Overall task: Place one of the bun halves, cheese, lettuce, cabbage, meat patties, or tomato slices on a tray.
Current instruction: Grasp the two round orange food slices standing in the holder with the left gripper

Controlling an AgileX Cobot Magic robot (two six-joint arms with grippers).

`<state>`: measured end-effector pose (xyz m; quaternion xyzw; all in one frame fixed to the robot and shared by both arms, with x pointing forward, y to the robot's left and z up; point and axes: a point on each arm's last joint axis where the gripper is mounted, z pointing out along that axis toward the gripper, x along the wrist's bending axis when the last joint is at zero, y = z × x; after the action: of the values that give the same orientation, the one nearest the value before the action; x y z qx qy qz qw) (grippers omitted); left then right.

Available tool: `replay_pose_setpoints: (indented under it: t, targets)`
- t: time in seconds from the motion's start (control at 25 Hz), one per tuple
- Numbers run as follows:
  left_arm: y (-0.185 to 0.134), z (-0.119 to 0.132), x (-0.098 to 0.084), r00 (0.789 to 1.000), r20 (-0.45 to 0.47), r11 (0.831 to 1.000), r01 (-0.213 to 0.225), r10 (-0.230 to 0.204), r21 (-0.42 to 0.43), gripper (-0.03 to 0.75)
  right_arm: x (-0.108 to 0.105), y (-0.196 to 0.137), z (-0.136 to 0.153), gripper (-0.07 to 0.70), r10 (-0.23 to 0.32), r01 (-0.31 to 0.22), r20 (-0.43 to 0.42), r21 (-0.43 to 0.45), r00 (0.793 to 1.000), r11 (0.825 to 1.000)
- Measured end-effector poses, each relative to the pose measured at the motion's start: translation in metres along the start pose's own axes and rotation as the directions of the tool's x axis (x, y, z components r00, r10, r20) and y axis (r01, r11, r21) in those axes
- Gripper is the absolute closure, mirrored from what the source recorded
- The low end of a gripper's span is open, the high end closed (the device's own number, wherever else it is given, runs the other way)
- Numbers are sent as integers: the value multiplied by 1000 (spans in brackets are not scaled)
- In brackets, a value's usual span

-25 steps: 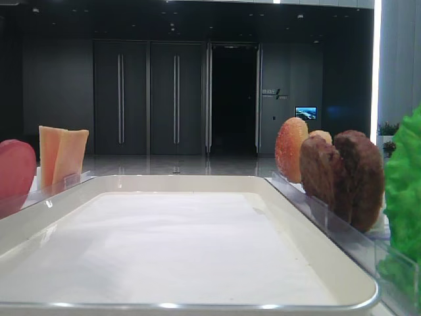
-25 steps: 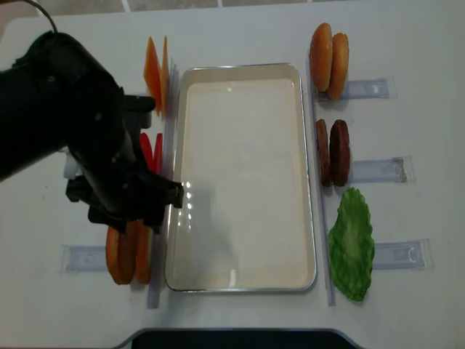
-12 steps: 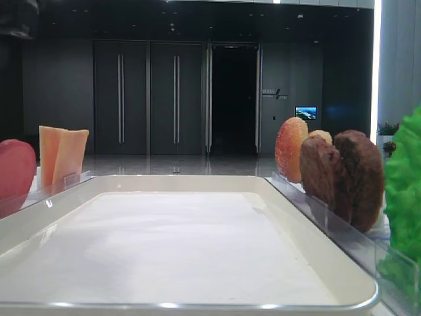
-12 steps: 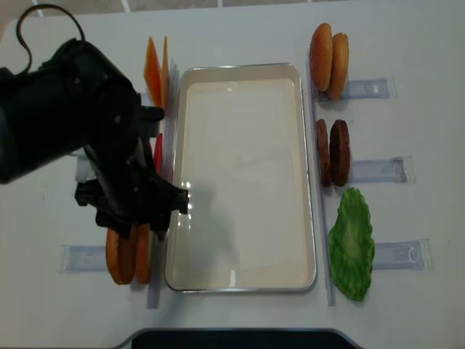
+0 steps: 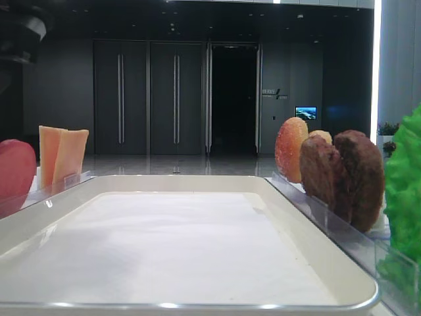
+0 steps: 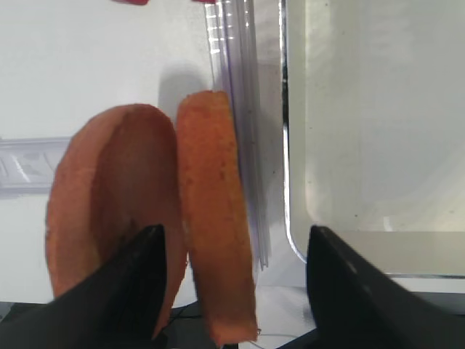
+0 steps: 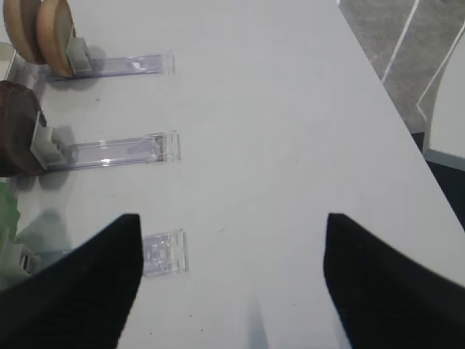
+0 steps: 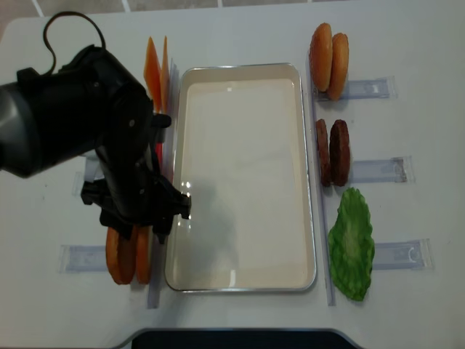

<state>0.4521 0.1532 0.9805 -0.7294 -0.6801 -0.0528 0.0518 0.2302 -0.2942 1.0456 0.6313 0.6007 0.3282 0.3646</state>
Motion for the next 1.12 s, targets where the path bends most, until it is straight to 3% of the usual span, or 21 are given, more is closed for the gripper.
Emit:
replay_pose_setpoints:
  t: [0.28, 0.6, 1.12]
  targets:
    - [-1, 1, 1, 1000, -14, 1000, -13, 13, 16, 290, 0, 0, 0, 107, 0, 0, 0, 0, 1000, 1000]
    - [-1, 1, 2, 999, -24, 999, -29, 29, 16, 564, 0, 0, 0, 107, 0, 0, 0, 0, 1000, 1000]
    - [-3, 1, 4, 998, -48, 998, -35, 37, 46, 568, 0, 0, 0, 107, 0, 0, 0, 0, 1000, 1000]
